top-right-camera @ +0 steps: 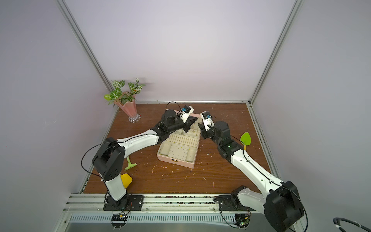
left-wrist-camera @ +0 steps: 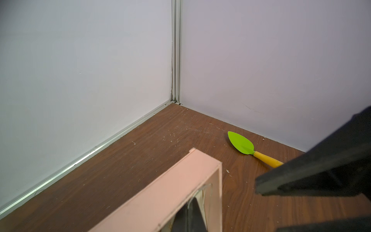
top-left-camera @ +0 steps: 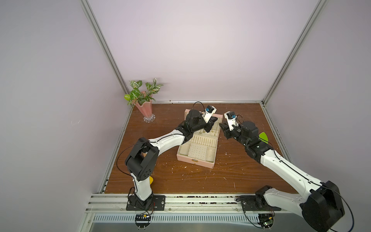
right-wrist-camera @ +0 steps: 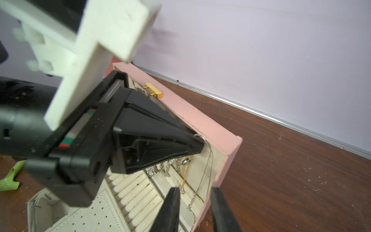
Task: Put jewelry chain into jewelry box
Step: Hang the necklace on the jewelry box clasp.
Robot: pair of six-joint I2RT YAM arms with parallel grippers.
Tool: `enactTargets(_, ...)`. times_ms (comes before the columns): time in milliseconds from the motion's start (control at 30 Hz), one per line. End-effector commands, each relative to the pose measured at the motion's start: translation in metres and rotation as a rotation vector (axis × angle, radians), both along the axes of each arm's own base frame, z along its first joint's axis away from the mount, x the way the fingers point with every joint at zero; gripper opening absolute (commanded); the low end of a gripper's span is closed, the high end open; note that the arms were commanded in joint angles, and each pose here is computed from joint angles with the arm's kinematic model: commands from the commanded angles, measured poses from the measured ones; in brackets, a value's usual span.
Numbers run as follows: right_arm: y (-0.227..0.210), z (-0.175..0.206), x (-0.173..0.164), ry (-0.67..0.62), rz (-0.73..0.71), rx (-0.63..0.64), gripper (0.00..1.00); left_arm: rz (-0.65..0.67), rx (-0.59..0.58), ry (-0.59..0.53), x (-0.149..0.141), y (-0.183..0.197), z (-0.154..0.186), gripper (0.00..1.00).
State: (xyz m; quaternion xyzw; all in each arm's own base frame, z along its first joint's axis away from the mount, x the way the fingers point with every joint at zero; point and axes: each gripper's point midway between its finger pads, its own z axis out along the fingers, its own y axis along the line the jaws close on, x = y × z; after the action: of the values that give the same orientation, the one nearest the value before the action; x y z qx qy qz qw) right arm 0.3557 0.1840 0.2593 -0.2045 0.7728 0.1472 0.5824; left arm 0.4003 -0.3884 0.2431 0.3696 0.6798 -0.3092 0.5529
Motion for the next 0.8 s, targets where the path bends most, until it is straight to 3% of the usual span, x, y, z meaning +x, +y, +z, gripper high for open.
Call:
enactTargets(0, 0.002, 0.014, -0.001, -0.038, 0.01, 0.046, 0.3, 0.012, 0.001, 0.007, 0.006, -0.006, 0.002, 0.01)
enactTargets(567, 0.001, 0.017, 0.0, -0.043, 0.003, 0.052, 0.3, 0.089, 0.036, 0.062, 0.014, 0.003, -0.014, 0.02)
enactTargets(767, 0.001, 0.018, 0.0, -0.046, 0.004, 0.055, 0.3, 0.114, 0.045, 0.087, 0.016, 0.006, -0.02, 0.09)
